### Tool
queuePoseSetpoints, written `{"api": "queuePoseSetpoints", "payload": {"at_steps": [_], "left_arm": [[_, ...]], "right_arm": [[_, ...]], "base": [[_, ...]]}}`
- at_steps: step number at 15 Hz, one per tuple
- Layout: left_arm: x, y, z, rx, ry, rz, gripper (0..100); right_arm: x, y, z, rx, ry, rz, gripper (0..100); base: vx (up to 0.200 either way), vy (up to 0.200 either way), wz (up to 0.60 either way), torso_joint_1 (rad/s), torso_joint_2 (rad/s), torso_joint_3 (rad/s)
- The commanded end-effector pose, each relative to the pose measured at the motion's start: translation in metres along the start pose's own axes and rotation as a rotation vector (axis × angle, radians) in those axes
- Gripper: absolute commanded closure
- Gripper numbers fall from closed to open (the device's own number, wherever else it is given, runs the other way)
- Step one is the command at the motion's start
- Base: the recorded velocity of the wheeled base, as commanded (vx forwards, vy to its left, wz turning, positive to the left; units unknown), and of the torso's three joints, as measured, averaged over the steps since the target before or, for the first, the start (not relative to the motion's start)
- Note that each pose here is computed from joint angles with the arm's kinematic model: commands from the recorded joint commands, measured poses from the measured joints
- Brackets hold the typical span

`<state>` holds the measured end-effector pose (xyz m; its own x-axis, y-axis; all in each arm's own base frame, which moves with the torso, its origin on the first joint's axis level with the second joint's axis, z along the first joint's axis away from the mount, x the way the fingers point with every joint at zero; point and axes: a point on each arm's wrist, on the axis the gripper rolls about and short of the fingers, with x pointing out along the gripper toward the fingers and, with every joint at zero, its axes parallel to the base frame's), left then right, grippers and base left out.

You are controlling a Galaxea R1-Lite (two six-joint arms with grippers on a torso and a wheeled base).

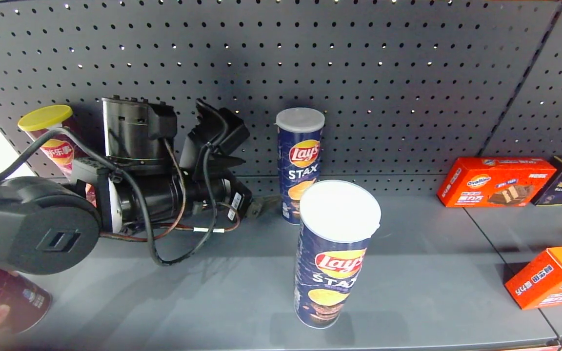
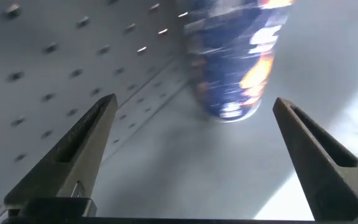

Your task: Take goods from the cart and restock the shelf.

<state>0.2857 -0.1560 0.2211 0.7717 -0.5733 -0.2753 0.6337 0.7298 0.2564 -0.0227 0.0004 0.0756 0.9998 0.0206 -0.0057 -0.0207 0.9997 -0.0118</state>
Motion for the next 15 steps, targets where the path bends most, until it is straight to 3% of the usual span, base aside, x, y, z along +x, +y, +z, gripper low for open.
{"api": "queuePoseSetpoints", "payload": {"at_steps": [1,8,15], "left_arm": [[0.004,-0.001,-0.004,0.000,0.019,0.008,0],[0.030,0.002,-0.017,-0.005,0.075,0.032,0],[0.045,0.004,-0.018,-0.005,0.076,0.033,0]], "right_arm": [[0.000,0.000,0.000,0.000,0.002,0.001,0],[0.000,0.000,0.000,0.000,0.002,0.001,0],[0.000,0.000,0.000,0.000,0.002,0.001,0]], "base": [[0.000,0.000,0.00,0.000,0.00,0.000],[0.000,0.000,0.00,0.000,0.00,0.000],[0.000,0.000,0.00,0.000,0.00,0.000]]}}
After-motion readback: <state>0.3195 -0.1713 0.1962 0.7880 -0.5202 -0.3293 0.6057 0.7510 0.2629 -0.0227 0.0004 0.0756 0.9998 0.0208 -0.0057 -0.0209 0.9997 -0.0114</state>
